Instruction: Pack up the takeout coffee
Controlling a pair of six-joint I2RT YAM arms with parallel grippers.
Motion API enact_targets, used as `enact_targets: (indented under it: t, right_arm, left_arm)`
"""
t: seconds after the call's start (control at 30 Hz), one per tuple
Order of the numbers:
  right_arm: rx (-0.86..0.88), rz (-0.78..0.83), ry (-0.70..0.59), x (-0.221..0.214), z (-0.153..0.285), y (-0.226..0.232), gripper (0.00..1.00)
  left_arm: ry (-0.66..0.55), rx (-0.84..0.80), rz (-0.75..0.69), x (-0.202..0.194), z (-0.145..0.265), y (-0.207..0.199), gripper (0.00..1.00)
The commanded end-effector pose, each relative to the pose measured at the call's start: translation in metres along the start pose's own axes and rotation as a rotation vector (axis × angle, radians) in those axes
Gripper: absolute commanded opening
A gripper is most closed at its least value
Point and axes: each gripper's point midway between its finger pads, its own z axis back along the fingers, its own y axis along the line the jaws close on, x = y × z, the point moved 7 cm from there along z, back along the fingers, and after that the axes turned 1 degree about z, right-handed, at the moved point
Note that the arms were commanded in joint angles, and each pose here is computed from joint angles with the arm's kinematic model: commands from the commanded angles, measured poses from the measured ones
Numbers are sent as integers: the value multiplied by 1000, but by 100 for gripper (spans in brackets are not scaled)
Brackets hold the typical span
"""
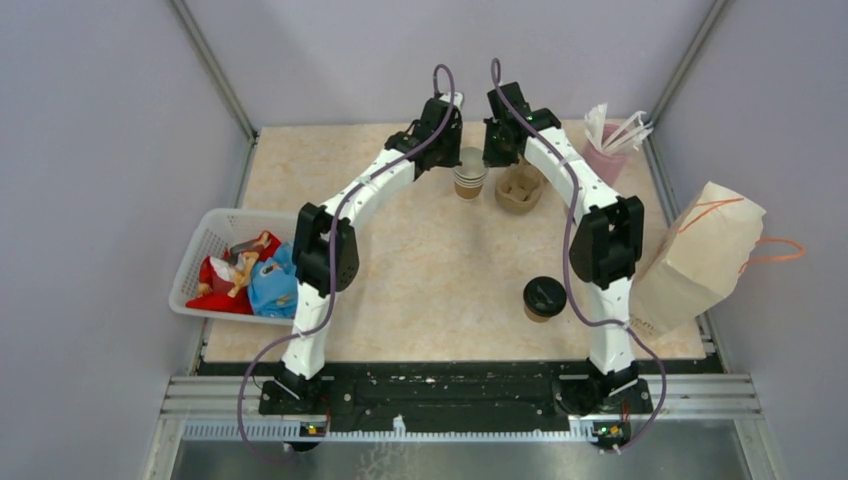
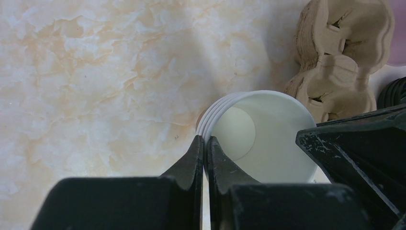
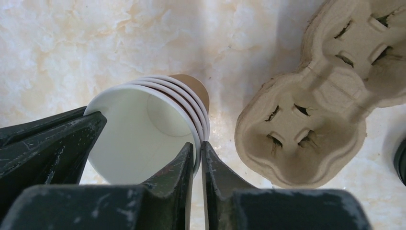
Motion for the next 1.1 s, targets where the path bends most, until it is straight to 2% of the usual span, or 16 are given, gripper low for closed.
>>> enact_targets:
  t: [0.0, 0.07, 0.4, 0.7, 0.83, 1.07]
  right_arm:
    - [-11, 22, -35, 10, 7, 9, 14]
    - [-22, 28, -27, 9, 8, 8, 20]
    - [-68, 86, -7, 7, 7, 8, 19]
    - [-69, 100, -15, 10, 9, 9, 25]
    - [-66, 110, -29, 15, 14, 11, 24]
    - [-37, 101, -15, 11, 10, 15, 16]
  left_arm:
    - [-94, -39, -13, 28, 16, -17, 0]
    - [-87, -35, -17, 27, 15, -18, 0]
    - [-66, -7, -43, 21, 11, -17, 0]
    - [-43, 4, -56, 15, 8, -16, 0]
    - [-31, 2, -59, 11, 5, -16, 0]
    - [-35, -2, -52, 13, 5, -17, 0]
